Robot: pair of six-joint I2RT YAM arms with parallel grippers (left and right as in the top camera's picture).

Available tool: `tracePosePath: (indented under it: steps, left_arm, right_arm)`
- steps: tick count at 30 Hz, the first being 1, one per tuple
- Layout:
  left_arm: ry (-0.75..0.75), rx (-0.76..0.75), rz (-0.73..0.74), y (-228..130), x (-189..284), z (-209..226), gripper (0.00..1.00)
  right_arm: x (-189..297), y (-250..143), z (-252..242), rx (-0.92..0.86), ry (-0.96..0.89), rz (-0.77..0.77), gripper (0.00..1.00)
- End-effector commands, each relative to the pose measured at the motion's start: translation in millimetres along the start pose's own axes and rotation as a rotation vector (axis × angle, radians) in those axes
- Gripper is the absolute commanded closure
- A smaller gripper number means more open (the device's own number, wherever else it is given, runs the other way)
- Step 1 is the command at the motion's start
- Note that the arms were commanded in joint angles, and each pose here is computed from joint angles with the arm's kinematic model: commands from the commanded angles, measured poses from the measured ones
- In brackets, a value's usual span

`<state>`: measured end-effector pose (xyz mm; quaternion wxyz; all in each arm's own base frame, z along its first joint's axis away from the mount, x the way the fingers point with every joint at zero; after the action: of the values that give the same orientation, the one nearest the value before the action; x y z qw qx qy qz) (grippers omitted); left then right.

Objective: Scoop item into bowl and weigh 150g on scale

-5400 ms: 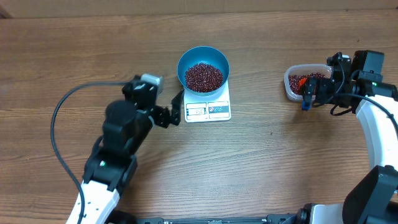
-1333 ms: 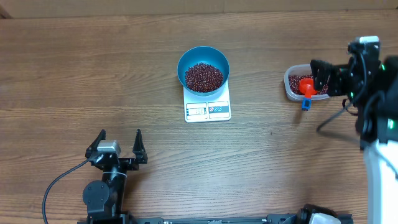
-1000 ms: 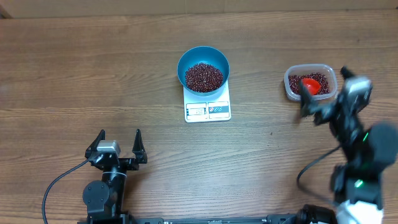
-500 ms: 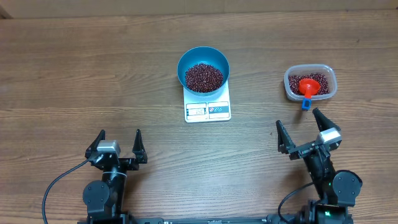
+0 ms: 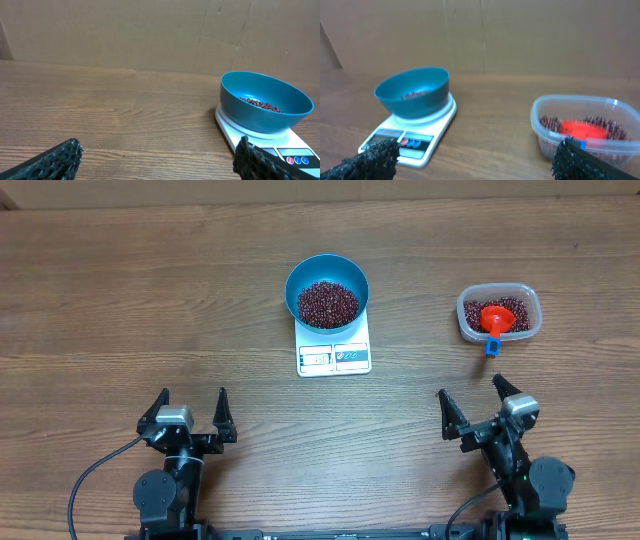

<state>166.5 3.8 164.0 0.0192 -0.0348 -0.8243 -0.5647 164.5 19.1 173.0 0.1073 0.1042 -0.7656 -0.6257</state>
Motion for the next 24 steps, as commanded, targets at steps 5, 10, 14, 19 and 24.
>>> tracePosePath:
  steps: [5, 10, 14, 19, 24]
  left_arm:
    - [0.013, -0.018, -0.009, 0.2, 0.5, 2.0, 0.00]
    - [0.013, -0.018, -0.009, 0.2, 0.5, 2.0, 0.01]
    - [0.013, -0.018, -0.009, 0.2, 0.5, 2.0, 0.00]
    - [0.013, -0.018, -0.009, 0.2, 0.5, 2.0, 0.00]
    - [0.013, -0.018, -0.009, 0.2, 0.5, 2.0, 0.00]
  right_arm:
    - [2.1, 3.2, 1.4, 0.057, -0.004, -0.037, 0.00]
    - [1.4, 3.6, 3.5, 0.210, -0.002, -0.038, 0.00]
    - [0.6, 3.8, 5.3, 0.253, -0.007, -0.036, 0.00]
    - [0.4, 2.1, -0.6, 0.158, -0.080, -0.011, 0.00]
    - [0.8, -0.2, -5.6, 0.093, -0.143, 0.010, 0.00]
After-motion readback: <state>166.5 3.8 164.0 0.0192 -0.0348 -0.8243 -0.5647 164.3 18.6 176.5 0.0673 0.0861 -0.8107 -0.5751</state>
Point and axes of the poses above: each gripper's point midway between its finger pads, its own x axis back along the fingers, its own z axis along the line the jaws close on, y = z × x, the point moved 8 cm from there along x, back along the fingers, and after that the axes turned 15 degrees about x, right-handed, at the moved point
